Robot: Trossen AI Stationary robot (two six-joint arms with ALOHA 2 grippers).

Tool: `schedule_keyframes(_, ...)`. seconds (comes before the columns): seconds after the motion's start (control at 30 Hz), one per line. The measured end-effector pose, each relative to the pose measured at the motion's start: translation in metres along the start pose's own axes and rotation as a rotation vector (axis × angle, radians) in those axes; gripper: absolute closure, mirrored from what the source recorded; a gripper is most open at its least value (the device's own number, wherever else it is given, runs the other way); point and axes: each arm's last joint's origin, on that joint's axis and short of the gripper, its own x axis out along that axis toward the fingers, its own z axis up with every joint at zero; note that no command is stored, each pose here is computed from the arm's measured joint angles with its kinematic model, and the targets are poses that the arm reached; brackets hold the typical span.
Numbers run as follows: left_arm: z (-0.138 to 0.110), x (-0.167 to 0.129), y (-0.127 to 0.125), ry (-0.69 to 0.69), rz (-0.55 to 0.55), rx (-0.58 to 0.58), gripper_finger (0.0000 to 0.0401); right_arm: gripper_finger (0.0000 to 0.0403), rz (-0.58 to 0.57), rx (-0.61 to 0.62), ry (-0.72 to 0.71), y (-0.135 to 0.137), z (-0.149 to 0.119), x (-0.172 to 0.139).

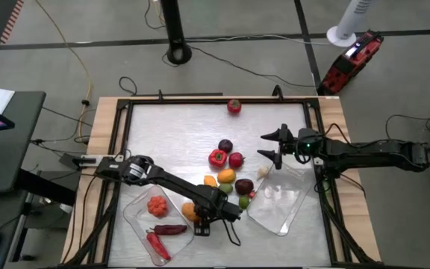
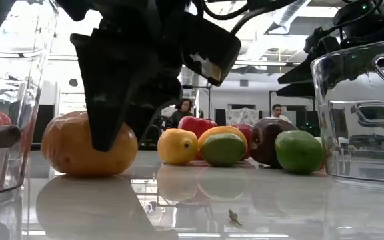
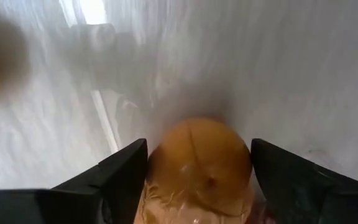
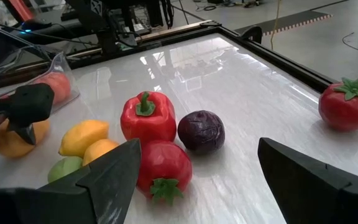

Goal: Sort produce into baskets
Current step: Put the potato into the left transparent bin

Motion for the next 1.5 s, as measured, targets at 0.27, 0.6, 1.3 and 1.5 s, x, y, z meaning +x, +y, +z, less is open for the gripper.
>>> schedule_keyframes(0.27, 0.001, -0.001, 0.005, 0.003, 0.0, -0.001, 0.0176, 0.0051, 0.0, 0.0, 0.0, 0.0, 0.0, 0.0)
schedule_keyframes(0.6, 0.001, -0.001, 0.006, 0.002, 0.017, 0.058, 0.0194, 0.0051, 0.0, 0.0, 0.001, 0.0, 0.0, 0.0)
schedule_keyframes(1.3, -0.031, -0.112, -0.01, -0.201, 0.081, -0.002, 0.0195, 0.0051, 0.0, 0.0, 0.023, 0.0, -0.002, 0.0)
schedule_keyframes(1.5, -0.065, -0.124, -0.02, -0.223, 0.109, -0.105, 0.0195, 0.0051, 0.002, 0.0, 0.019, 0.0, -0.002, 0.0)
